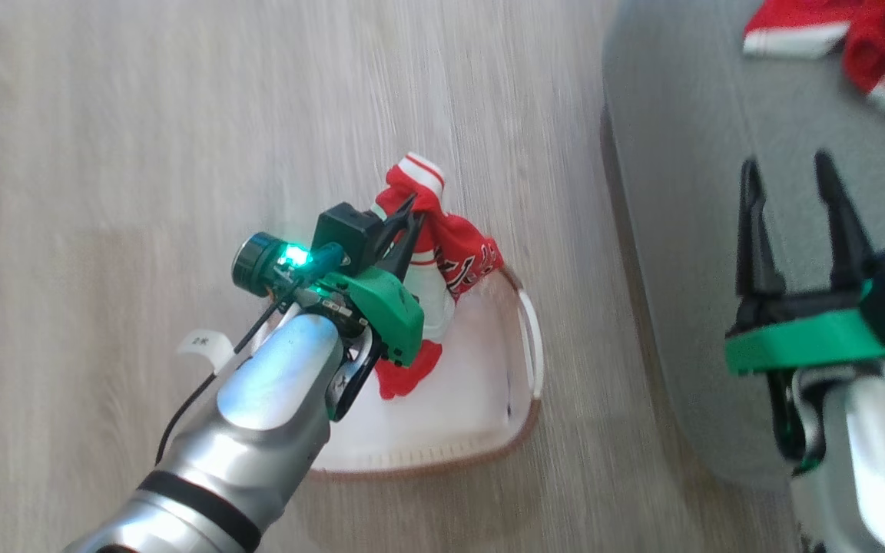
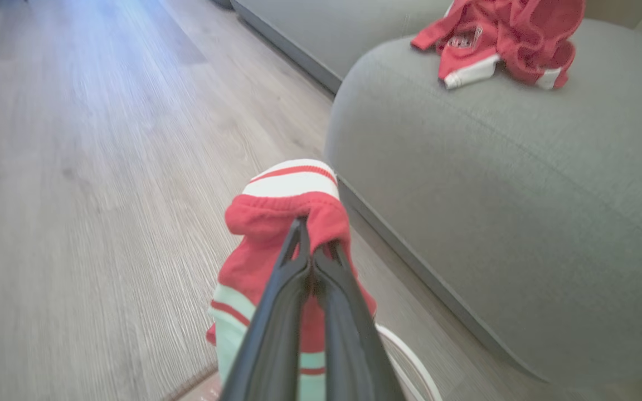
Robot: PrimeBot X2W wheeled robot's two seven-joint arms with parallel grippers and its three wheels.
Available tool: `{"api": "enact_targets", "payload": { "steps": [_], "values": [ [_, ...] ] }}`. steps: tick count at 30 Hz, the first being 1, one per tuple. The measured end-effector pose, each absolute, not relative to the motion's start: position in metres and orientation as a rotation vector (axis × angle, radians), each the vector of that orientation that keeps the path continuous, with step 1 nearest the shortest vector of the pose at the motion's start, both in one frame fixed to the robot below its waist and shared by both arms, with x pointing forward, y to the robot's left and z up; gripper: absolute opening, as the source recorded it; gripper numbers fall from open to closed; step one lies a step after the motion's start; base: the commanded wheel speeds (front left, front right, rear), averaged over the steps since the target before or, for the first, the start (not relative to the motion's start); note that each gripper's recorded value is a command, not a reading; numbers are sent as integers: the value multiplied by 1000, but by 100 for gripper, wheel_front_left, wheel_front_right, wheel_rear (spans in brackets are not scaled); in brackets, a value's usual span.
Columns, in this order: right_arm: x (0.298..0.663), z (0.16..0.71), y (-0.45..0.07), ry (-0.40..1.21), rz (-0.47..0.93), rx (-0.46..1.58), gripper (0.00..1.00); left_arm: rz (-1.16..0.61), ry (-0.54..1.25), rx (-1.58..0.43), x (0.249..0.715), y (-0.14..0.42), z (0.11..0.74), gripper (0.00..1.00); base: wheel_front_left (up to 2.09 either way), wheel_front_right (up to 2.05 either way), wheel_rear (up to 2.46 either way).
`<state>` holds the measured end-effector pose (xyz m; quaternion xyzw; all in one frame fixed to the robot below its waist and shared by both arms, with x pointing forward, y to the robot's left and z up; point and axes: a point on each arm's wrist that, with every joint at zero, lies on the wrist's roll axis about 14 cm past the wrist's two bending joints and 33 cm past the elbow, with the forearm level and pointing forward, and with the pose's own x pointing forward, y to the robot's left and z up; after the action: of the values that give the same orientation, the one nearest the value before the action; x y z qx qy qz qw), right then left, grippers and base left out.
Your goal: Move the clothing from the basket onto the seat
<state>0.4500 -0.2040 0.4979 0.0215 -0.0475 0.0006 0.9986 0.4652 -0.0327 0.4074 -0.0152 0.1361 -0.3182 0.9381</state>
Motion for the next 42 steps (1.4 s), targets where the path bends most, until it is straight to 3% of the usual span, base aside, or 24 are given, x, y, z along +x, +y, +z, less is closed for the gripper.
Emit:
{"api": "enact_targets", "payload": {
  "steps": [17,34,42],
  "values": [
    [372,544,-177,-187,75,70,100,-620,-158,43,429,-12,594,0,0,0,0],
    [349,551,-44,-177,475,144,100,-616,-268,90,406,-13,648,0,0,0,0],
    [342,554,-11,-169,582,160,100,-609,-238,115,405,-12,639,0,0,0,0]
  ]
}}
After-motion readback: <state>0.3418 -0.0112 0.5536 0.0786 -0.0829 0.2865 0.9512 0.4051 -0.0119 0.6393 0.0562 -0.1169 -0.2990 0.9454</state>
